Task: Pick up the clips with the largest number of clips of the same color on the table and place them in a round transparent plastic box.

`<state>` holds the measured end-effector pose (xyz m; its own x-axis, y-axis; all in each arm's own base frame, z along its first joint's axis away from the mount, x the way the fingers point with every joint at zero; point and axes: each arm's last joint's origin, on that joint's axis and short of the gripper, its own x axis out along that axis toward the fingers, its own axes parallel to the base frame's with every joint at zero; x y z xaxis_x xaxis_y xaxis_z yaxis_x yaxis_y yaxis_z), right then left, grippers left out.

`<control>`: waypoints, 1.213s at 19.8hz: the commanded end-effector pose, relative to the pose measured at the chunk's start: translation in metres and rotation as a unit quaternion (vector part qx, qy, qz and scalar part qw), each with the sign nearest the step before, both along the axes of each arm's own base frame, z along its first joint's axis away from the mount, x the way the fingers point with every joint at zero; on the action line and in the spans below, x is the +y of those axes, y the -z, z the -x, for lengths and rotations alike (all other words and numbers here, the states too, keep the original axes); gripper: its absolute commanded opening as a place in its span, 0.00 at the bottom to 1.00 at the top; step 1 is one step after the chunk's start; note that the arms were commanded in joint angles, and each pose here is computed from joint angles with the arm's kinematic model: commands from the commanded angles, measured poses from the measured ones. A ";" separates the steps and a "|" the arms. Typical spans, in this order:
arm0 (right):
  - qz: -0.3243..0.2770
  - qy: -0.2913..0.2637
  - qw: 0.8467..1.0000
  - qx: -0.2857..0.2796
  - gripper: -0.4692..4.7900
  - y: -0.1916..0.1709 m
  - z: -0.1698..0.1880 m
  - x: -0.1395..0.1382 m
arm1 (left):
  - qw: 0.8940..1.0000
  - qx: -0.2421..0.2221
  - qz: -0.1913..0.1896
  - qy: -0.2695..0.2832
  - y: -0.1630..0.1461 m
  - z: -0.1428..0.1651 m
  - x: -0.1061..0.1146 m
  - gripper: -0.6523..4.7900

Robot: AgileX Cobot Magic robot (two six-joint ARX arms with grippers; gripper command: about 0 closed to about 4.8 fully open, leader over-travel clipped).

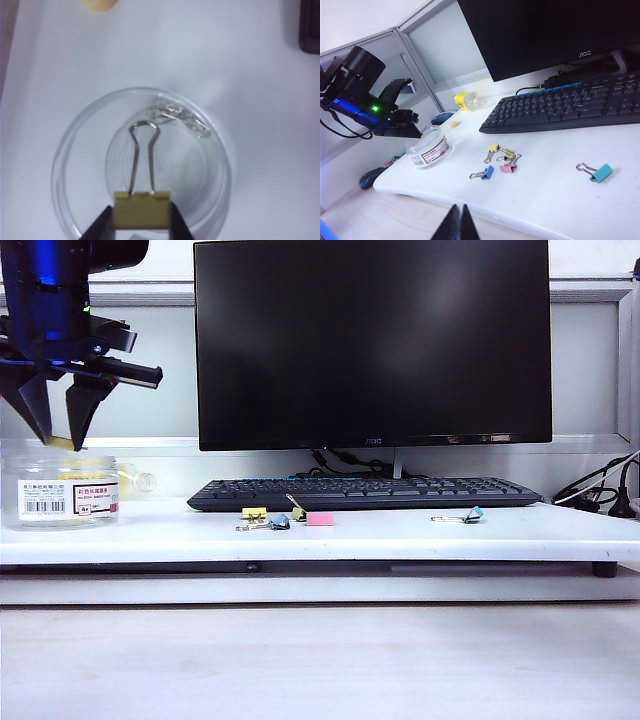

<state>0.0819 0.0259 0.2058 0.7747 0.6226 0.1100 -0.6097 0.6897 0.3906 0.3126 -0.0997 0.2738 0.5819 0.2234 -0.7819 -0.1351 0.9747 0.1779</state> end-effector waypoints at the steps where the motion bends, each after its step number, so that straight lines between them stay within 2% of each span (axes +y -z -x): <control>1: -0.001 -0.001 1.000 -0.006 0.08 -0.002 0.001 0.000 | 1.000 -0.014 -0.001 0.004 -0.003 -0.002 0.000 0.37; 3: -0.001 -0.002 1.000 -0.006 0.08 -0.002 0.001 0.000 | 1.000 -0.014 -0.002 0.004 -0.003 -0.002 0.000 0.54; 11: -0.001 -0.002 1.000 -0.006 0.08 -0.002 0.001 0.000 | 1.000 -0.009 -0.003 0.006 -0.003 -0.001 0.000 0.54; 14: -0.001 -0.004 1.000 -0.006 0.08 -0.002 0.001 0.000 | 1.000 -0.001 0.019 0.020 -0.002 -0.001 -0.001 0.54; 16: 0.001 -0.005 1.000 0.001 0.08 -0.001 0.000 0.000 | 0.998 0.006 0.048 0.040 -0.003 0.000 -0.003 0.54; 18: 0.002 -0.005 1.000 0.014 0.08 0.002 0.000 0.000 | 0.993 0.012 0.096 0.071 -0.006 0.002 -0.007 0.54; 21: 0.002 -0.004 1.000 0.015 0.08 0.002 0.000 0.000 | 0.974 0.024 0.187 0.126 -0.007 0.002 -0.017 0.54; 24: 0.002 -0.004 1.000 0.015 0.08 0.002 0.000 0.000 | 0.964 -0.010 0.207 0.165 -0.012 0.005 -0.045 0.54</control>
